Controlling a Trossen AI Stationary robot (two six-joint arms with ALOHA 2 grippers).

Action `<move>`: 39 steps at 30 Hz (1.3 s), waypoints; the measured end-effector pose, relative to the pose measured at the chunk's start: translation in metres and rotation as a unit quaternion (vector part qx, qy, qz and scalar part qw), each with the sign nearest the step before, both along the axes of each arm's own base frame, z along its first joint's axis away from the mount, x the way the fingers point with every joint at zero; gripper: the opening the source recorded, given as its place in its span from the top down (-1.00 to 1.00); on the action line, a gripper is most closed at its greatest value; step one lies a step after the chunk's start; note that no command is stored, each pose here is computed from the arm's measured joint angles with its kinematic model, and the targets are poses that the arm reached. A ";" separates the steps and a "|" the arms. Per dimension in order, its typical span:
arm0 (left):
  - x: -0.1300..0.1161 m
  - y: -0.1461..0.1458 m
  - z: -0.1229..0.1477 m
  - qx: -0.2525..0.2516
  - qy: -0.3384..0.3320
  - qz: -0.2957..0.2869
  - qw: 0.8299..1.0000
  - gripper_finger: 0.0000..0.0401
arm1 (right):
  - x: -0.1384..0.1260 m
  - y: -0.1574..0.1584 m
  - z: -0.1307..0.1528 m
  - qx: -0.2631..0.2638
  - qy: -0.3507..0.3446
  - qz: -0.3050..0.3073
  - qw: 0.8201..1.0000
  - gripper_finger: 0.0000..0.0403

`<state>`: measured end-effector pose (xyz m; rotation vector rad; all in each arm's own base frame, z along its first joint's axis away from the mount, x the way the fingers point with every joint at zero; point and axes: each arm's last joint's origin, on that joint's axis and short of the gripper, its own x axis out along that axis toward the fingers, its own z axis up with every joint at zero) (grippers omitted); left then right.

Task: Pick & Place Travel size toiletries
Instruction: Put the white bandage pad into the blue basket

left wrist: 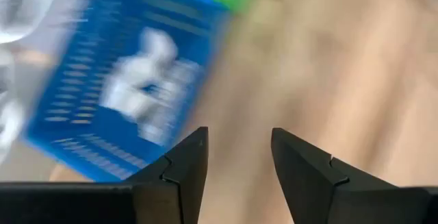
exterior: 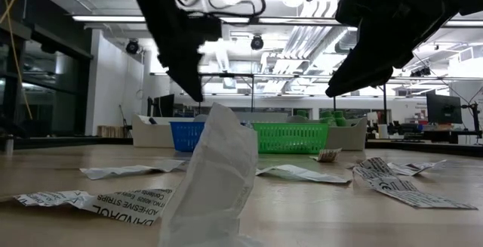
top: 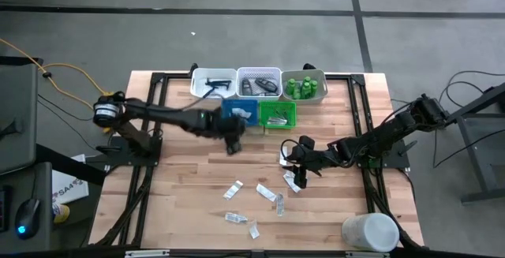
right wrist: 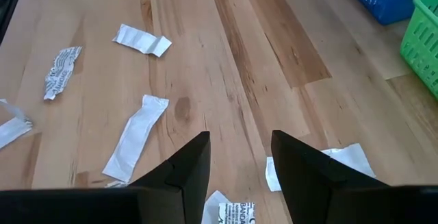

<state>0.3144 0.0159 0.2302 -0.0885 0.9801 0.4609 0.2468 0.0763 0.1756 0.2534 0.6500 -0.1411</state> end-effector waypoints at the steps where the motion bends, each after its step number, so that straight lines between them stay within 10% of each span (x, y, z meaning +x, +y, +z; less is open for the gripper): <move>1: -0.001 -0.010 -0.001 0.001 0.016 -0.031 0.999 0.21 | 0.000 0.000 0.000 0.000 0.000 0.000 1.000 0.26; 8: -0.011 -0.076 -0.012 0.030 0.106 -0.310 0.944 0.21 | 0.000 0.000 0.000 0.000 0.001 0.002 1.000 0.26; 15: -0.006 -0.112 -0.010 0.022 0.044 -0.421 0.906 0.05 | 0.000 0.000 0.000 -0.009 0.002 0.009 1.000 0.26; 24: 0.008 -0.141 -0.059 0.048 0.090 -0.503 0.859 -0.42 | 0.000 0.001 0.000 0.021 0.001 0.005 1.000 0.26; 39: 0.015 -0.145 -0.089 0.008 0.118 -0.505 0.855 -0.22 | -0.002 0.012 0.002 0.029 -0.013 0.005 0.999 0.26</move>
